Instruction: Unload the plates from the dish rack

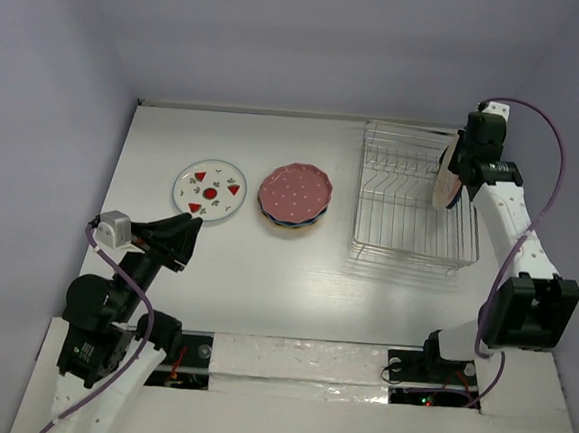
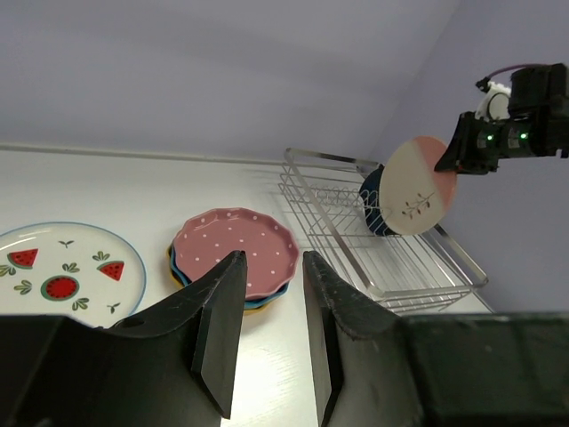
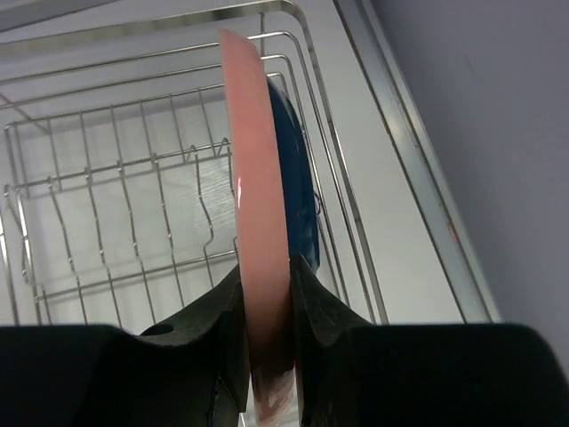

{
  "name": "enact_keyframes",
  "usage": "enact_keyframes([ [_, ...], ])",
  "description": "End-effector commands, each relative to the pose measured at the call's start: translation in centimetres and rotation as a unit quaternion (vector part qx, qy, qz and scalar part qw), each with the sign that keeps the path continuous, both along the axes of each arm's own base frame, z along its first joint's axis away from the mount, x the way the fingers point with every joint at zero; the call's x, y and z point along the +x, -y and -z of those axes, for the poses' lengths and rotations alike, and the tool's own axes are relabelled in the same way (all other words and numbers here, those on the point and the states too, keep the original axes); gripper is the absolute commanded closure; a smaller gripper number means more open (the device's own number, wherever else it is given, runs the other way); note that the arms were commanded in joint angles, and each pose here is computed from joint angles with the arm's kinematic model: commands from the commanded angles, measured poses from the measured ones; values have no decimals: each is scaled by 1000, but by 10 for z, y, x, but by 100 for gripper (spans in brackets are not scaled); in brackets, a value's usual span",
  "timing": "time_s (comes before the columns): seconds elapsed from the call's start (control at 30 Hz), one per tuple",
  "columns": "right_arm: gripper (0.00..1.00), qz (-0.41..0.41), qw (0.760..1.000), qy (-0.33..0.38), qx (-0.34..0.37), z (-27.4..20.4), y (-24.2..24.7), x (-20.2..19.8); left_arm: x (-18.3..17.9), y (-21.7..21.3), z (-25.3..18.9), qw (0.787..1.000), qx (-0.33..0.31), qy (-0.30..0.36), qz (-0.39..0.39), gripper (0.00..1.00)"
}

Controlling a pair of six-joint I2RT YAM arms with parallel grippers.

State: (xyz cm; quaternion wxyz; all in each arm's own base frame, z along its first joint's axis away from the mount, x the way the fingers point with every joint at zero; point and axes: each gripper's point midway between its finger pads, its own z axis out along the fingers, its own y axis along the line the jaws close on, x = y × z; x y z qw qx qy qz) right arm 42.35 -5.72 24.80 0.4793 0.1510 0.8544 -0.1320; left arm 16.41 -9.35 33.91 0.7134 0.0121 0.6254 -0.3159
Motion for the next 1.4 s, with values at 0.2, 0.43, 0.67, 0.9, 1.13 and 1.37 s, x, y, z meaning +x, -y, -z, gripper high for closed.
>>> enact_keyframes([
  [0.2,100,-55,969,237,46,-172,-56,-30,8,3,2,1000,-2,-7,-1,71],
  [0.43,100,-158,936,287,126,-202,-136,-44,15,4,8,1000,4,-22,-3,71],
  [0.67,100,-346,840,270,318,-180,-295,-39,22,3,11,999,10,-30,-11,72],
  [0.9,100,-412,765,230,438,-150,-433,-9,26,4,15,999,15,-40,-12,72],
  [1.13,100,-429,720,150,525,-98,-539,-2,29,1,16,999,15,-41,-18,72],
  [1.37,100,-394,705,93,582,-34,-590,13,29,3,17,999,17,-44,-16,72],
])
